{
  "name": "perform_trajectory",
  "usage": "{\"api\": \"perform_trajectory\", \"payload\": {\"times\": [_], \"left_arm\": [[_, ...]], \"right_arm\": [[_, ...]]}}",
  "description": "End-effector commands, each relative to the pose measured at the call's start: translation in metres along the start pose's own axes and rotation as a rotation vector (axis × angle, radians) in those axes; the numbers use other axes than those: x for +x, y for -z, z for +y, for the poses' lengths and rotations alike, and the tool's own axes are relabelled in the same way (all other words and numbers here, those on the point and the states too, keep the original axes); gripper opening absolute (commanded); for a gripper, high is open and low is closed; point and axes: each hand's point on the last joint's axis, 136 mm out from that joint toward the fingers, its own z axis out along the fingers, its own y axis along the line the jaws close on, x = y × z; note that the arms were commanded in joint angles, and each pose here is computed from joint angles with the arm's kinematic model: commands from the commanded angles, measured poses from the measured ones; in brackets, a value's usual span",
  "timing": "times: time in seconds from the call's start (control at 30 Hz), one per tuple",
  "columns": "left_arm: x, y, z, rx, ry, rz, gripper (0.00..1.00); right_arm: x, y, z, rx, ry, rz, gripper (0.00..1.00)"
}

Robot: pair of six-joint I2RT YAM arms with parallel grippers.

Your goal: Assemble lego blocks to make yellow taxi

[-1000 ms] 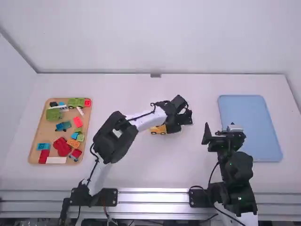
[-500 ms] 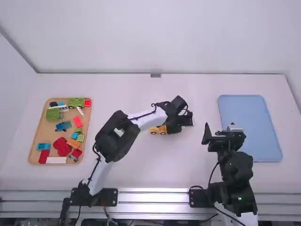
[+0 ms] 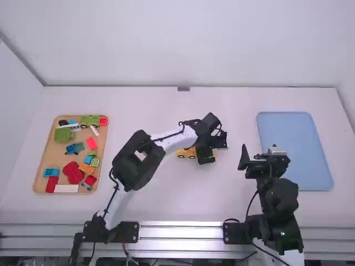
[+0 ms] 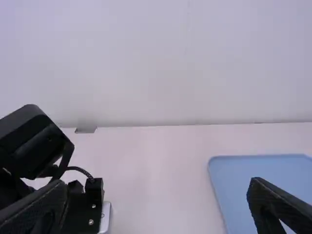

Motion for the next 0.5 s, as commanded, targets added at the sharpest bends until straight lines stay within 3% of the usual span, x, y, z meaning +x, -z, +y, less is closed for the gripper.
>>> {"api": "perform_trajectory", "payload": {"times": [0.0, 0.23, 0.47], "left_arm": [[-0.015, 0.025, 0.017, -0.060, 0.039, -0.027, 0.99], [-0.021, 0.101, 0.017, 0.040, 0.018, -0.179, 0.99], [0.015, 0.151, 0.040, -0.022, 0.104, -0.256, 0.99]], "right_arm": [[-0.002, 0.000, 0.000, 0.000, 0.024, -0.014, 0.98], [-0.007, -0.006, 0.001, -0.002, 0.043, -0.016, 0.98], [-0.002, -0.035, 0.033, -0.192, 0.192, 0.130, 0.98]]}}
